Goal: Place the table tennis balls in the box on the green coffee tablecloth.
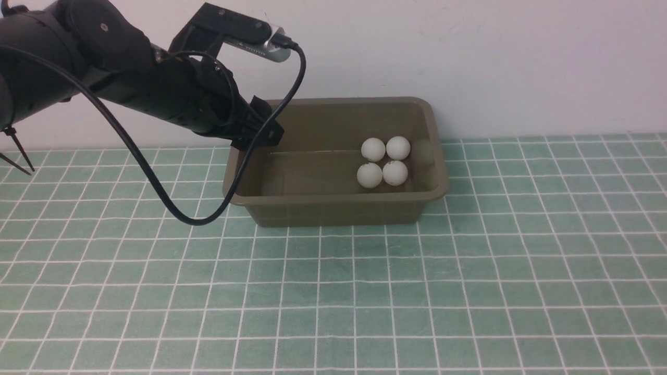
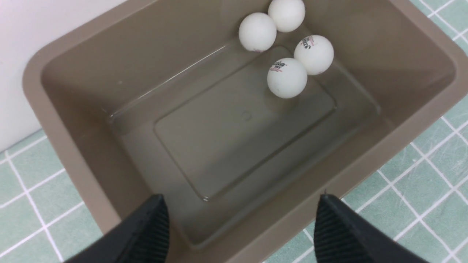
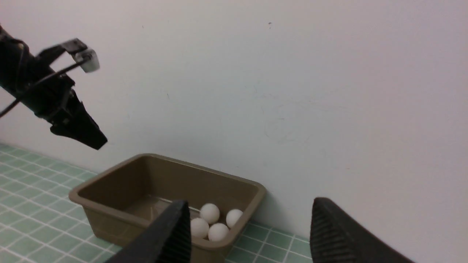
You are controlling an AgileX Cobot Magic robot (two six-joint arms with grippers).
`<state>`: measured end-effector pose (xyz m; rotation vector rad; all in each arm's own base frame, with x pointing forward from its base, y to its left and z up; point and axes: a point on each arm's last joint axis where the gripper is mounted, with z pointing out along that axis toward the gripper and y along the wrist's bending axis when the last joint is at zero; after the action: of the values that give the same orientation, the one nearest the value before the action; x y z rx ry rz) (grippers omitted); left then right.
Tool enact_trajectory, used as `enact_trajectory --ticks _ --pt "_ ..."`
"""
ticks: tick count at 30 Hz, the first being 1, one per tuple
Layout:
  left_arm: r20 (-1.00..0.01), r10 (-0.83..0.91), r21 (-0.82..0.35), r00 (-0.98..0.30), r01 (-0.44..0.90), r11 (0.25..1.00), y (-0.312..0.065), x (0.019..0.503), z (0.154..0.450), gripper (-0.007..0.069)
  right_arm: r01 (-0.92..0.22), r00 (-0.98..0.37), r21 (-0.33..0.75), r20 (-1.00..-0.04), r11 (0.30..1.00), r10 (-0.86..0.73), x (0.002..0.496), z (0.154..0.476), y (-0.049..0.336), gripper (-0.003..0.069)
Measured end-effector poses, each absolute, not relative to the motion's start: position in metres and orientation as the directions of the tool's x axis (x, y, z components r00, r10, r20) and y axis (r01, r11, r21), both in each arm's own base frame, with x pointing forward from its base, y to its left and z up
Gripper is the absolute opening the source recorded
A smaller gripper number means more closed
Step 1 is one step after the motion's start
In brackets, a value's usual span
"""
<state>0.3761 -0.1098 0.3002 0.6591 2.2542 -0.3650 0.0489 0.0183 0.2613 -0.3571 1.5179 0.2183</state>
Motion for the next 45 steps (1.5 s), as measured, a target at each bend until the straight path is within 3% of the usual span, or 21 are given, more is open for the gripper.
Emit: enact_trajectory --ticks 7,13,33,36,45 --pt "-0.732 0.335 -0.071 -0.593 0.555 0.829 -0.110 0.376 0.301 0.0478 -0.371 -0.014 0.001 -1.000 0.929 -0.004 0.052 0.248 0.020 0.0407" --pt "-0.732 0.326 -0.084 -0.598 0.554 0.828 -0.111 0.376 0.301 0.0478 -0.360 -0.012 -0.053 -0.998 0.931 -0.061 0.052 0.246 0.019 0.0407" --pt "-0.735 0.301 -0.115 -0.607 0.550 0.828 -0.113 0.375 0.301 0.0478 -0.357 -0.025 -0.054 -0.997 0.933 -0.067 0.052 0.244 0.019 0.0407" --pt "-0.734 0.300 -0.118 -0.609 0.550 0.827 -0.113 0.375 0.301 0.0478 -0.310 -0.029 -0.067 -0.996 0.949 -0.080 0.053 0.244 0.016 0.0407" --pt "-0.734 0.300 -0.118 -0.609 0.550 0.827 -0.113 0.375 0.301 0.0478 -0.016 -0.064 -0.059 -0.996 0.998 -0.060 0.056 0.242 0.000 0.0407"
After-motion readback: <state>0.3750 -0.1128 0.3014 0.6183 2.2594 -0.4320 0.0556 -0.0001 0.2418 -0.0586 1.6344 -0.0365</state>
